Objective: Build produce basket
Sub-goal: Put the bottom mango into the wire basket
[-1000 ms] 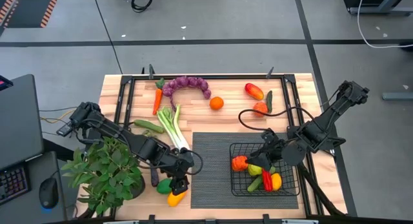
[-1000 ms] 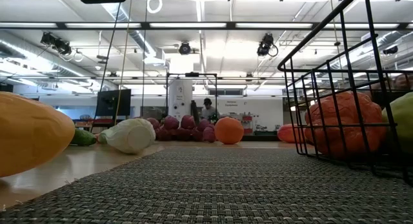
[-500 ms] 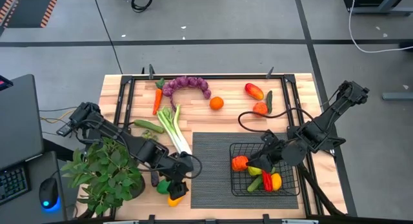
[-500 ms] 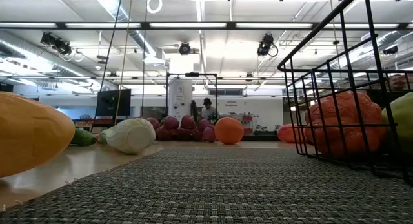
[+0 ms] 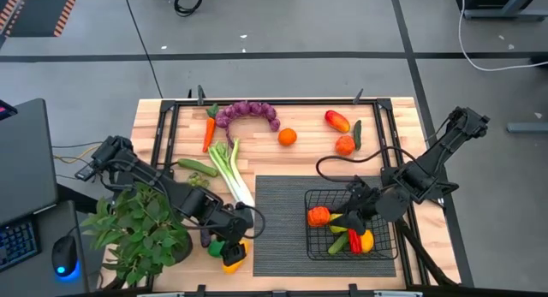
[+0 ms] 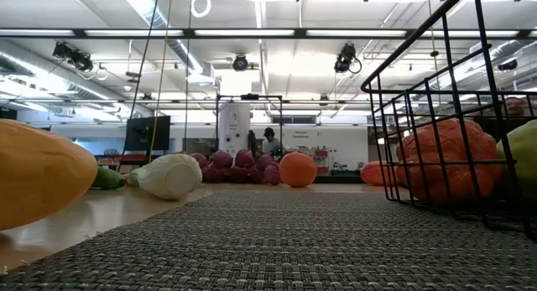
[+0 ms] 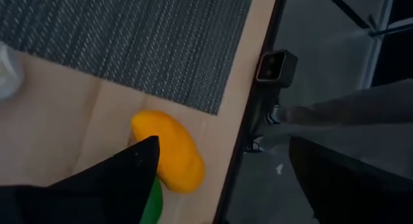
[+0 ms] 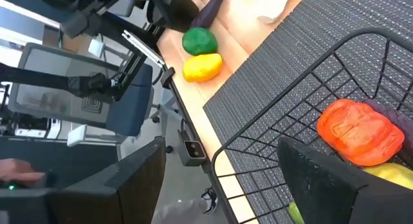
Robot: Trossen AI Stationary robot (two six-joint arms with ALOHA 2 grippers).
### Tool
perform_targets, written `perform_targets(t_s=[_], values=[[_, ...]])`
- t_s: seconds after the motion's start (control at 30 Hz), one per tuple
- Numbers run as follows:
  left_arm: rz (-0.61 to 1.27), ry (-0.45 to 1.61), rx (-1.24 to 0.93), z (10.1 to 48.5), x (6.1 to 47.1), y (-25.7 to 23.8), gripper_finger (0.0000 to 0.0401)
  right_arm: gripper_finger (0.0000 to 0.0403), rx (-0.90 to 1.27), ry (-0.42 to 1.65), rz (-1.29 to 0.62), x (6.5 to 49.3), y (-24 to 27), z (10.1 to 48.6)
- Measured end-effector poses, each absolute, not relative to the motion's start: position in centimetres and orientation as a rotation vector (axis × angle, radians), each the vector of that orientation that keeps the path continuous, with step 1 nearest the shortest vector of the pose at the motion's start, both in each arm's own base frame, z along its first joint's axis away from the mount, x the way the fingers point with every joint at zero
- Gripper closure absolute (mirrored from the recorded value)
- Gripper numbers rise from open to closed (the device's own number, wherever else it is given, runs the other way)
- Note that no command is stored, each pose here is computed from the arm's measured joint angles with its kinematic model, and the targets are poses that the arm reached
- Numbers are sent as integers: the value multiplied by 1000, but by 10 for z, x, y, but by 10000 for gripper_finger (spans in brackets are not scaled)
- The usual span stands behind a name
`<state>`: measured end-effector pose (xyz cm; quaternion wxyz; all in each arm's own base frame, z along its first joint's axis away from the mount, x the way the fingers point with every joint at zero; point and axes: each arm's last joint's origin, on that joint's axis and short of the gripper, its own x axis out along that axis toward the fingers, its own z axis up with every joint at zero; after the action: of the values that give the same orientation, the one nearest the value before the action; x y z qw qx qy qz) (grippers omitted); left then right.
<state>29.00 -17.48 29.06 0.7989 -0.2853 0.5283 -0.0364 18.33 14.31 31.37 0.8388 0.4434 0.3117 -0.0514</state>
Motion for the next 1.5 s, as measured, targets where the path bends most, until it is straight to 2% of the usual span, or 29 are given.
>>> perform_targets(t_s=[0.37,0.63,1.13,1.5], values=[[-59,1286,-546,278,276,-185,48,104,890,663,-89,183,143,314],[47,1329,-575,255,292,-183,48,104,888,670,-84,183,143,313],[96,1395,-546,211,314,-190,48,104,894,672,-84,183,144,313],[105,1423,-588,205,316,-191,48,104,911,683,-76,181,146,313]])
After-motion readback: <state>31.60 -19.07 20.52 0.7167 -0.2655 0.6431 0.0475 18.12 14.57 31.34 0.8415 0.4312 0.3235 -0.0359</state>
